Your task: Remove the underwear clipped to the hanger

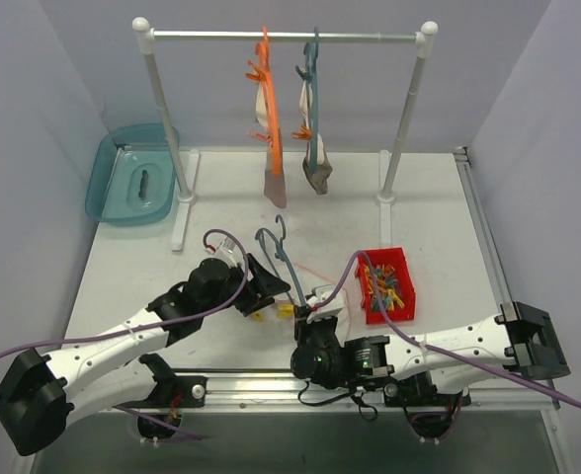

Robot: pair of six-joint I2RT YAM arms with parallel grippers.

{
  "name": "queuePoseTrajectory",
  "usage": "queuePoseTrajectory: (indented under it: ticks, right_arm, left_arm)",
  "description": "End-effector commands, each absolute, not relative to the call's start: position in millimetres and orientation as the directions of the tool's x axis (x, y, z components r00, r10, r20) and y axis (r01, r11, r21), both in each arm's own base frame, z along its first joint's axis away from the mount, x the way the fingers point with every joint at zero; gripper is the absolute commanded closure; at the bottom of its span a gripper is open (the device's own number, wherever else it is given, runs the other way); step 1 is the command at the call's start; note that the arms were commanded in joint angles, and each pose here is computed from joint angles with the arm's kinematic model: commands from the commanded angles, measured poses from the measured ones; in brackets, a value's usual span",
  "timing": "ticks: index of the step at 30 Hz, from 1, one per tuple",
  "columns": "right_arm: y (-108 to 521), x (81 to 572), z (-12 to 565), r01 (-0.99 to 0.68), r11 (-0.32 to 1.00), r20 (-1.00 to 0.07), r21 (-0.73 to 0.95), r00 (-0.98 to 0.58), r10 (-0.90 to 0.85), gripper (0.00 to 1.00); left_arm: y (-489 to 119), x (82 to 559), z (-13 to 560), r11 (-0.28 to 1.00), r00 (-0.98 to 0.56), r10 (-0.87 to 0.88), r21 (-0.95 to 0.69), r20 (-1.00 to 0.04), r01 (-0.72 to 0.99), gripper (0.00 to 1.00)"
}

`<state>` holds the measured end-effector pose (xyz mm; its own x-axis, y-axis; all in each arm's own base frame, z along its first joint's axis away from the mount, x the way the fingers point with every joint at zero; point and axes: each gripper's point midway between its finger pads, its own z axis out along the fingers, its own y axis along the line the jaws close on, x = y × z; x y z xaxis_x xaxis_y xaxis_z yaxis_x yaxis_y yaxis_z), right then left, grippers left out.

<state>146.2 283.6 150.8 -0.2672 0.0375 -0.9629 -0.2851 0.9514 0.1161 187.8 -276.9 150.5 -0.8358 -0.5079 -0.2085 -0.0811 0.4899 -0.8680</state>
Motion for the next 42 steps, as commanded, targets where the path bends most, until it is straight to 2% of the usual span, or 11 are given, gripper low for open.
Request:
queuePoseTrajectory:
  ticks: [1,13,19,25,31,34,35,38,41,42]
  right_arm:
    - [270,156,161,-0.219,0.968,-0.973,0.122,-0.219,0.073,1.00]
    - [273,164,162,-0.161,0.978,-0.976,0.131,-0.192,0.099,1.00]
    - [275,164,162,-0.151,0.977,-0.975,0.149,-0.188,0.120,1.00]
    - [275,165,165,-0.145,0.974,-0.972,0.173,-0.186,0.145,1.00]
    - [276,164,164,-0.145,0.973,-0.971,0.177,-0.186,0.149,1.00]
    - [278,164,165,-0.144,0.972,-0.969,0.188,-0.187,0.159,1.00]
    - [277,164,164,-0.144,0.972,-0.970,0.186,-0.187,0.158,1.00]
    - [277,164,164,-0.144,0.972,-0.969,0.188,-0.187,0.160,1.00]
    - [275,164,163,-0.146,0.972,-0.970,0.184,-0.189,0.155,1.00]
    - [275,164,162,-0.146,0.972,-0.970,0.182,-0.189,0.153,1.00]
  left_arm:
    - [-277,183,161,0.434,-0.834,-0.519,-0.899,-0.190,-0.065,0.20]
    - [-284,165,156,0.332,-0.842,-0.535,-0.933,-0.069,-0.135,0.22]
    - [-294,170,163,0.330,-0.847,-0.526,-0.936,-0.079,-0.118,0.29]
    - [-296,176,152,0.329,-0.837,-0.543,-0.934,-0.066,-0.140,0.30]
    - [-306,182,165,0.307,-0.834,-0.546,-0.944,-0.072,-0.119,0.32]
    - [-310,184,168,0.301,-0.837,-0.542,-0.947,-0.077,-0.108,0.51]
    - [-310,184,168,0.300,-0.838,-0.541,-0.948,-0.076,-0.107,0.64]
    - [-309,183,166,0.300,-0.838,-0.540,-0.948,-0.074,-0.109,0.74]
    - [-305,180,165,0.301,-0.837,-0.543,-0.947,-0.074,-0.112,0.89]
    - [-304,179,165,0.301,-0.835,-0.545,-0.947,-0.075,-0.112,0.97]
